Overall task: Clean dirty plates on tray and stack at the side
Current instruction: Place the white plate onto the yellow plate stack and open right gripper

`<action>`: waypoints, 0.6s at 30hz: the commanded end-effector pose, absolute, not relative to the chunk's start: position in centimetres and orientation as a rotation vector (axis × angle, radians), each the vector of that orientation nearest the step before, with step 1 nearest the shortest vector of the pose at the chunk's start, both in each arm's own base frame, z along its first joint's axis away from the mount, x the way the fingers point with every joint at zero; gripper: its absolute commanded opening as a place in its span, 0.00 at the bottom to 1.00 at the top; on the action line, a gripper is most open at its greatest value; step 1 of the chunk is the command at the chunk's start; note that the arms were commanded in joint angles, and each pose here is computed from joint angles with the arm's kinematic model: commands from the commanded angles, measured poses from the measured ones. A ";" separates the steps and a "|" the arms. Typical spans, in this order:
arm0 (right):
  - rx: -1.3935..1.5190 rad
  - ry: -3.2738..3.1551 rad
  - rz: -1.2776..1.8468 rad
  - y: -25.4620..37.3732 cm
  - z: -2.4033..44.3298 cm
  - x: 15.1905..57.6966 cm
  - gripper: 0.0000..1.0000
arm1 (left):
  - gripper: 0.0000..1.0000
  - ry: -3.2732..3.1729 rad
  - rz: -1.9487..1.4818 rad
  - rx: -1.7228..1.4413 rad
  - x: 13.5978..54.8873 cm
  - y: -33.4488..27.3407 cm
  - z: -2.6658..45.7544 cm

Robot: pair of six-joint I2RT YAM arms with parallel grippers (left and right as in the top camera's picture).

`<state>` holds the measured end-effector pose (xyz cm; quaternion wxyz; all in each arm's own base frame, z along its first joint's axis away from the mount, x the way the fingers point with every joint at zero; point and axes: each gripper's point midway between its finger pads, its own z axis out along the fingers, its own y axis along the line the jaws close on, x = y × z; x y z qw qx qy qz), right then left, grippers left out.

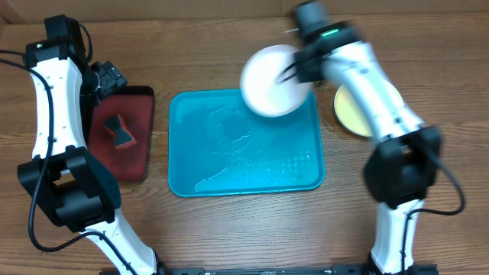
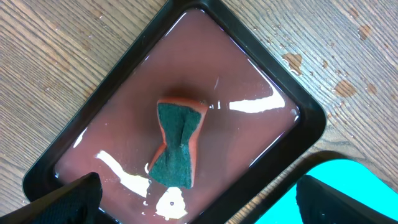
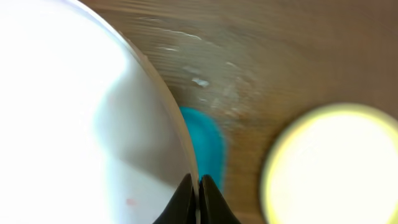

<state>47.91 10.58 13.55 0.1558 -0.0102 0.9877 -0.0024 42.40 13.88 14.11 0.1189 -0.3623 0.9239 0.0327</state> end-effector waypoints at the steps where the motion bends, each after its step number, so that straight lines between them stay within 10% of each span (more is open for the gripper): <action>1: 0.283 2.872 0.360 7.5 14.9 47.3 0.04 | 1.00 2.695 0.081 -1.059 42.7 13.7 14.3; 18: 0.871 2.978 0.011 -10.7 9.3 41.4 0.04 | 1.00 2.688 0.080 -1.056 42.8 13.8 14.4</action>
